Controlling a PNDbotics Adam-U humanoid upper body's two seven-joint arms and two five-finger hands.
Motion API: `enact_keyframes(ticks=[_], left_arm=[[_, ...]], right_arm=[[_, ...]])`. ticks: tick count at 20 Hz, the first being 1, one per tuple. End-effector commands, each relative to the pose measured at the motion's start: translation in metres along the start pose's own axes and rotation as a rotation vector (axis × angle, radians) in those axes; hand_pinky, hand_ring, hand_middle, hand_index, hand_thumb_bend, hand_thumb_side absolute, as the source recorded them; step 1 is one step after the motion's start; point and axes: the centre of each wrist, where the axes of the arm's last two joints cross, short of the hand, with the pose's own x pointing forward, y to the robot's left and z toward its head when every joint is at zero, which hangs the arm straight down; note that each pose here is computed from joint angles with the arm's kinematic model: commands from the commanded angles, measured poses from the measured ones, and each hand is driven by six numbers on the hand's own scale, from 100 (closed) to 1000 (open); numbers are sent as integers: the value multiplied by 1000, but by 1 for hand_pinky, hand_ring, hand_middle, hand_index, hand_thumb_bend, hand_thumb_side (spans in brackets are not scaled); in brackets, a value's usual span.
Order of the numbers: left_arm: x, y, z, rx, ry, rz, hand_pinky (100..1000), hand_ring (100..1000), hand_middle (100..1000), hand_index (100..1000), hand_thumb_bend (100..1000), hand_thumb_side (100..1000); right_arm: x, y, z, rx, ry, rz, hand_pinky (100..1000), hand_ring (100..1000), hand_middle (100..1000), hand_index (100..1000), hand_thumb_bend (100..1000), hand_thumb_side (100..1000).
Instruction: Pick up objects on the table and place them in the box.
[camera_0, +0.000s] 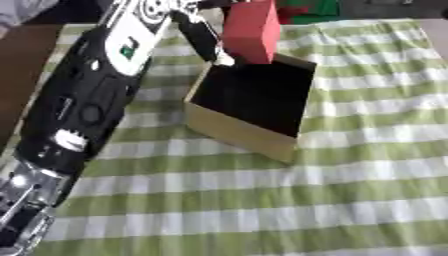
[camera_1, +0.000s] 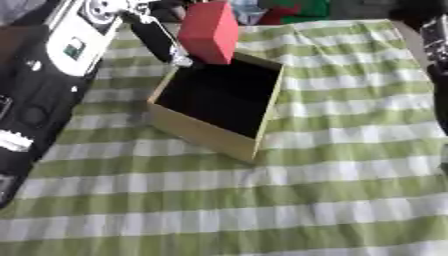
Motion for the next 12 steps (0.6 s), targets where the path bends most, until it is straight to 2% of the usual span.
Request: enact_keyframes(ticks=[1,4,7,9,10,11,12], left_arm=[[-2,1,-3,37,11,-16,845,556,568,731,218,100],[-6,-9,-6,17,4,-20,856,611,635,789,331,100],[-10,-15,-7,-27,-10,-39,856,663,687,830,400,100],[-13,-18,-7,-52,-17,-55,850,709,740,868,481,100],[-14,-18,-7,-56,-19,-63,843,734,761,886,551,100],[-15,-19,-7,-59,-23,-71,842,738,768,894,589,148],[-15,-20,-7,-58,-29,-76,839,749,786,908,639,250]], right_arm=[[9,-2,-4,6,-36,1,919,756,693,893,100,573],[9,-2,-4,5,-35,1,919,756,693,893,100,574],[9,-2,-4,3,-35,1,920,756,693,893,100,576],[9,-2,-4,3,-34,0,920,755,693,893,100,578],[8,-2,-4,3,-34,-1,920,755,693,894,100,579],[8,-1,-4,3,-34,-3,920,755,693,894,100,579],[8,-1,-4,3,-34,-4,920,755,693,894,100,580]])
